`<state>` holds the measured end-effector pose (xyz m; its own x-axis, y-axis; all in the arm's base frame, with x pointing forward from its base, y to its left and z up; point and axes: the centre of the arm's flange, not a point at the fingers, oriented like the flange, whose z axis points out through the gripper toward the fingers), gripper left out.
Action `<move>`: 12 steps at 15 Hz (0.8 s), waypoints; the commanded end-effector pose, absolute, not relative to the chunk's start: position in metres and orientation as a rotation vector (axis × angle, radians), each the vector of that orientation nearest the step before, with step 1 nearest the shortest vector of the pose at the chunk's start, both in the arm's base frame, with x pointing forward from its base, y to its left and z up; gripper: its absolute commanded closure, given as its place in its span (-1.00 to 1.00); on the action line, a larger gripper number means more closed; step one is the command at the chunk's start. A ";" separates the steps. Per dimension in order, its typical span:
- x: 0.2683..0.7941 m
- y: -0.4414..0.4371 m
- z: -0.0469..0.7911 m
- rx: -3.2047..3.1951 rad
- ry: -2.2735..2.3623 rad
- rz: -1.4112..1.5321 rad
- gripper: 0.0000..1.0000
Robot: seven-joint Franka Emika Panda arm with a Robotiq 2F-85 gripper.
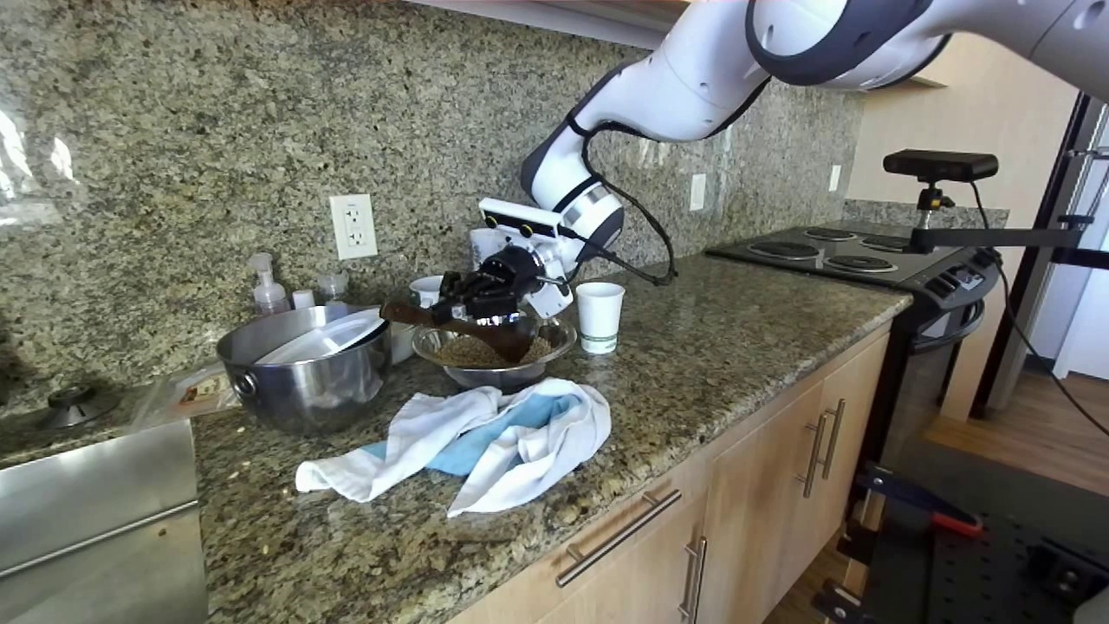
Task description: Use the wooden cooking spoon to stir the object in the bowl
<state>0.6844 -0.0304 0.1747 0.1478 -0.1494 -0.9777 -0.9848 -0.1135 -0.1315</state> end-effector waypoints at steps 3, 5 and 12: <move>0.667 -0.029 0.168 -1.482 1.221 1.091 0.21; 0.666 -0.031 0.166 -1.479 1.229 1.096 -0.06; 0.669 -0.045 0.179 -1.454 1.214 1.154 -1.00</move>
<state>0.6741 -0.0378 0.1592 0.1078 -0.1710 -0.9794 -0.9906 -0.1021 -0.0912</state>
